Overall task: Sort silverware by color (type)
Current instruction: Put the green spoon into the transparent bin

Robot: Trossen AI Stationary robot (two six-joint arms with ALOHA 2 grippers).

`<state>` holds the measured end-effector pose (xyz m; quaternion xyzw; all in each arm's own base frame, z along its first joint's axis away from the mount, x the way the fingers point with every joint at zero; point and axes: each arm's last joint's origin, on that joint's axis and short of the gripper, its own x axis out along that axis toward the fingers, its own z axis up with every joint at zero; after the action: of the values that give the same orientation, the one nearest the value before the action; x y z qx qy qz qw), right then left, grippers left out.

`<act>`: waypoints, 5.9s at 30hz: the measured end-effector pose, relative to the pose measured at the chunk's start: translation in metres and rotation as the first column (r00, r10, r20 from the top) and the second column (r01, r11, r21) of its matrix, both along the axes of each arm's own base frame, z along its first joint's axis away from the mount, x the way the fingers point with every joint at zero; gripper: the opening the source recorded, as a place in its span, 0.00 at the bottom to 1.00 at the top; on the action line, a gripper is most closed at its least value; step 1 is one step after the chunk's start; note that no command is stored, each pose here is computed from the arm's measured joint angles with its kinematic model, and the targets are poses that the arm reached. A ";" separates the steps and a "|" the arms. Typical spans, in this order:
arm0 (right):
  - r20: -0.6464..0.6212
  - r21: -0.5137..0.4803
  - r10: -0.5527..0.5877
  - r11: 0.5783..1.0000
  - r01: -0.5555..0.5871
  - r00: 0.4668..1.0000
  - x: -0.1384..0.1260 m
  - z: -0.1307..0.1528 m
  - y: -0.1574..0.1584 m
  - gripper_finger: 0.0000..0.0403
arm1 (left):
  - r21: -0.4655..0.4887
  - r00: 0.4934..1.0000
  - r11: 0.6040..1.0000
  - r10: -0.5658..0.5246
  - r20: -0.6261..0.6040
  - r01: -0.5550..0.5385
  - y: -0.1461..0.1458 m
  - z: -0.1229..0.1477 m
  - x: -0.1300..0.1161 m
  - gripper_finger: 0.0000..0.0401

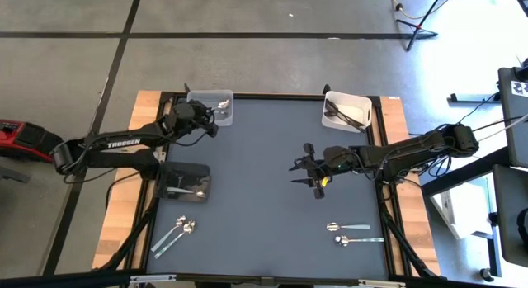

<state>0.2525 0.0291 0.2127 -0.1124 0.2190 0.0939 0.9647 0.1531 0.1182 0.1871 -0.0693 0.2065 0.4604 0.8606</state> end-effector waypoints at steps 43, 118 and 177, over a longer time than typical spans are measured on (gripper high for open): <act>-0.056 0.103 0.008 0.995 -0.002 0.998 -0.009 -0.011 0.059 0.41 | -0.368 0.762 0.708 -0.648 0.001 0.603 -0.221 0.057 0.051 0.30; 0.051 0.315 -0.026 0.949 0.009 0.998 -0.030 -0.010 0.156 0.41 | -0.791 0.780 0.601 -0.547 -0.305 0.112 -0.387 -0.021 -0.009 0.05; 0.084 -0.038 -0.187 0.981 0.190 0.979 0.009 -0.002 0.075 0.41 | -0.254 0.549 0.632 -0.768 -0.330 0.732 -0.210 0.078 0.125 0.07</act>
<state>0.2617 0.1038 0.2111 -0.1168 0.1918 -0.0075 0.9744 0.2777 -0.0923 0.2653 0.0861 0.4104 0.0428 0.9068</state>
